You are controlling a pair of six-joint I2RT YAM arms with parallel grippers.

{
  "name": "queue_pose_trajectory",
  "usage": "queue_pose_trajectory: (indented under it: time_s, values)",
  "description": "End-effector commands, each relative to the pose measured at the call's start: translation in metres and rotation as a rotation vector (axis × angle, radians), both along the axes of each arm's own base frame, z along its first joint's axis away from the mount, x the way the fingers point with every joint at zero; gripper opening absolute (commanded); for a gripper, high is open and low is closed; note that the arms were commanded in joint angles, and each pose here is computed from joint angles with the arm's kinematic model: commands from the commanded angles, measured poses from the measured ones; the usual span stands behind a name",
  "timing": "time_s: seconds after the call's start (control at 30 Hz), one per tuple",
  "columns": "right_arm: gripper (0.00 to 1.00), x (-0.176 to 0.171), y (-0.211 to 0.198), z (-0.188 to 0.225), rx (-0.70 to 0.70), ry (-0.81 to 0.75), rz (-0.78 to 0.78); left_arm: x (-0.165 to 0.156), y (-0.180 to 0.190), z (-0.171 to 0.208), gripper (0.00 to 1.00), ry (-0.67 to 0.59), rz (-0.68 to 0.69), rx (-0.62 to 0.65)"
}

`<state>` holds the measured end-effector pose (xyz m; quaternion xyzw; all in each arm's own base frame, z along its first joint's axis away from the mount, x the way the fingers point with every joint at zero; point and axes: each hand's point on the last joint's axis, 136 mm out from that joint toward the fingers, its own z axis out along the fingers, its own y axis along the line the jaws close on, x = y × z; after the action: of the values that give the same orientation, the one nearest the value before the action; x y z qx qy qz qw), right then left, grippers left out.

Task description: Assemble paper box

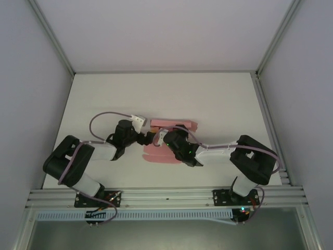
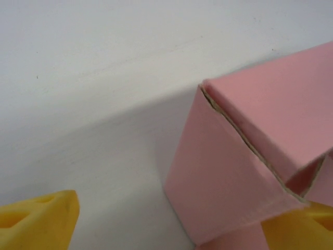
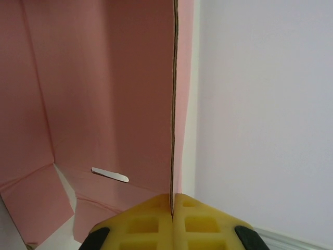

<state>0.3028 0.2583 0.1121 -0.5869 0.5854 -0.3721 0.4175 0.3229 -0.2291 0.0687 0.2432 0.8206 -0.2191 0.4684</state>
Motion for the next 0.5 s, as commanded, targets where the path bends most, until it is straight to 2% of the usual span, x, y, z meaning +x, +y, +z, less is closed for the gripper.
queue_pose_trajectory:
  time_s: [0.0, 0.03, 0.07, 0.13, 0.27, 0.4, 0.47]
  values:
    - [0.00, -0.017, -0.003, -0.033, -0.069, 0.126, 0.053, 0.024, -0.007, 0.025, 0.67, -0.108, 0.038, -0.030]
    - [0.00, -0.017, -0.002, -0.032, -0.064, 0.126, 0.052, 0.028, -0.005, 0.022, 0.58, -0.104, 0.065, -0.016]
    - [0.00, -0.017, -0.002, -0.032, -0.058, 0.128, 0.051, 0.032, -0.001, 0.018, 0.52, -0.102, 0.095, 0.013]
    - [0.00, -0.016, -0.001, -0.032, -0.039, 0.137, 0.049, 0.038, 0.003, 0.010, 0.50, -0.098, 0.139, 0.061]
    - [0.00, -0.016, 0.001, -0.029, 0.003, 0.156, 0.043, 0.045, 0.012, -0.001, 0.26, -0.098, 0.247, 0.153]
    - [0.00, -0.016, -0.001, -0.026, 0.035, 0.176, 0.029, 0.047, 0.034, -0.015, 0.22, -0.124, 0.422, 0.319]
    - [0.00, -0.018, -0.004, -0.026, 0.036, 0.185, 0.022, 0.044, 0.041, -0.024, 0.22, -0.117, 0.467, 0.390]
